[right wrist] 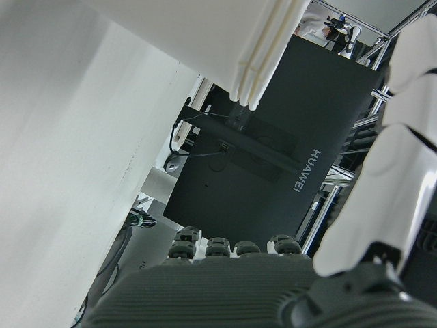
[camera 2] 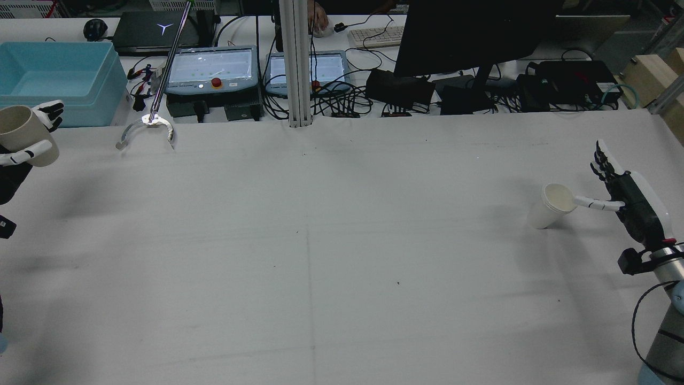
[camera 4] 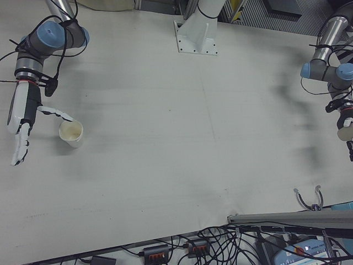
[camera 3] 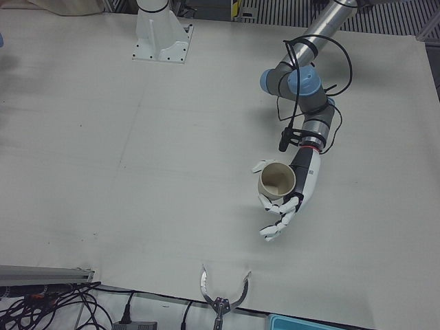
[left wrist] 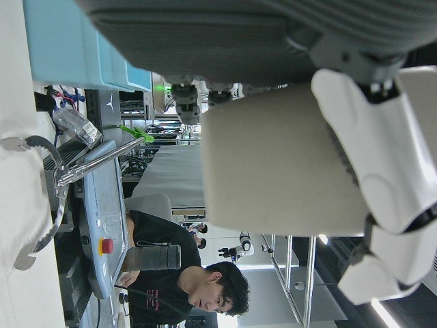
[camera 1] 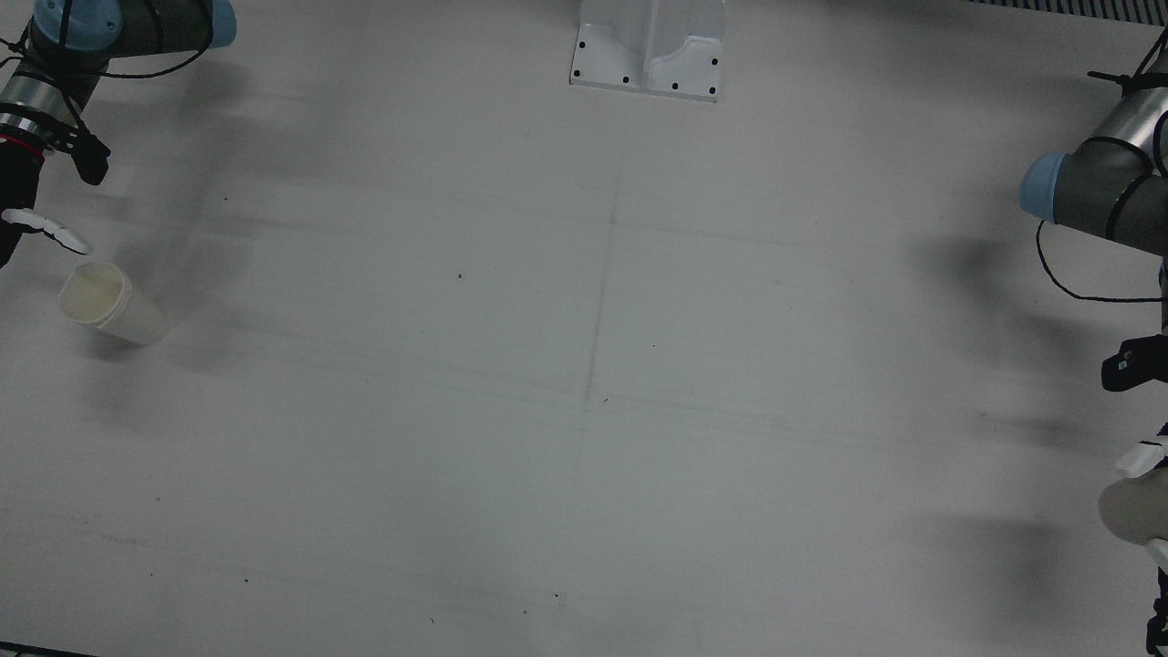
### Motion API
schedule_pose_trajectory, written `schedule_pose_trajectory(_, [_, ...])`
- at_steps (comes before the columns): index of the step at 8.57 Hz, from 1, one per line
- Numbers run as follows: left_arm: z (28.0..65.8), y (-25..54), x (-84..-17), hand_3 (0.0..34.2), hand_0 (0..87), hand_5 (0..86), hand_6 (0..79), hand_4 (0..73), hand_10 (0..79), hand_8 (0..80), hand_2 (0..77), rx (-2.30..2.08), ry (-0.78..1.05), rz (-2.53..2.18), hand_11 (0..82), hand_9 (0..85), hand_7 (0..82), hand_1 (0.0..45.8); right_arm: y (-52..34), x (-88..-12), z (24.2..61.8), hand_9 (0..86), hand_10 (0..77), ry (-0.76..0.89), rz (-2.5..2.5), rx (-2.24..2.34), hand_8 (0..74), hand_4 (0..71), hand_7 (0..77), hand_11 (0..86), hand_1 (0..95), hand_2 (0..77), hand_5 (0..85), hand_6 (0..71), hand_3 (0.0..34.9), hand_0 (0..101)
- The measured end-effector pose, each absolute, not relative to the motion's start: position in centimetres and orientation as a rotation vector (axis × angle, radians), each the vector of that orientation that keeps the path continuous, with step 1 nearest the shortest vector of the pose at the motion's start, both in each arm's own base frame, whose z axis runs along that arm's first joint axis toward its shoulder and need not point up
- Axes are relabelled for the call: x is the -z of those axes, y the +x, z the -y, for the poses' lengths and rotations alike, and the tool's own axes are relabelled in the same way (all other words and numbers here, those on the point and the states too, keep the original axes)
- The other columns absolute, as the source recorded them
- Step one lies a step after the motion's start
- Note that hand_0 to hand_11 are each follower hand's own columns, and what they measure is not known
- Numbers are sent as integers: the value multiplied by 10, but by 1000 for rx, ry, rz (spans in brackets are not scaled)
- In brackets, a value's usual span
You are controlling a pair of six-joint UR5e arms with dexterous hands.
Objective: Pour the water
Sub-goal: 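Move the right hand to the side of the white cup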
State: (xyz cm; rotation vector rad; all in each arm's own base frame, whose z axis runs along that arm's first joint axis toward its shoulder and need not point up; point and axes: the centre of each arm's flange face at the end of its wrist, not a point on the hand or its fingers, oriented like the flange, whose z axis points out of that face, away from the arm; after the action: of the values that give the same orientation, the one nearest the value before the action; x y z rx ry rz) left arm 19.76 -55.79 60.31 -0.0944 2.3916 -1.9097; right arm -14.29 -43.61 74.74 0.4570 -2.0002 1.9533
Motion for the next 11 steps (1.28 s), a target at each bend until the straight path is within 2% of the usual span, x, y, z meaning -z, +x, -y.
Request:
schedule_pose_trajectory(1, [558,198,-603,0,455,502,136,409,82,104,333,1910,-95,-2389,120,169,240,87,-137,-754,425,38,44,425,1997,-1972,11,0,11,87,131,131,5,5,0,470])
schedule_pose_trajectory(2, [557,199,-604,0,454,502,136,409,82,104,333,1911,-94,-2385,120,169,240,87,-133,-760,418,38,44,411,1985,-1981,11,0,11,87,175,131,5,5,0,469])
schedule_pose_trajectory(3, [557,201,-603,0,455,496,136,415,82,104,333,1910,-95,-2383,120,169,240,87,-132,-764,414,38,44,402,1975,-1983,11,0,11,87,125,131,5,5,0,469])
schedule_pose_trajectory(5, [557,201,-604,0,455,496,136,415,82,104,333,1910,-95,-2381,120,169,240,87,-143,-761,417,49,44,389,1975,-1972,16,0,11,87,125,153,5,5,0,466])
schedule_pose_trajectory(6, [557,201,-605,0,455,496,142,415,82,104,333,1910,-95,-2381,120,169,245,82,-153,-757,420,49,44,381,1977,-1960,16,0,11,87,158,158,5,5,0,466])
schedule_pose_trajectory(10, [554,198,-616,0,455,496,136,409,82,104,316,1912,-92,-2381,120,169,240,82,-172,-759,422,49,44,383,1956,-1943,16,0,11,87,147,158,5,5,0,464])
schedule_pose_trajectory(11, [550,195,-622,0,455,496,136,415,82,104,300,1913,-91,-2379,120,169,245,76,-177,-766,424,49,44,382,1943,-1945,16,0,11,87,120,158,5,5,0,456])
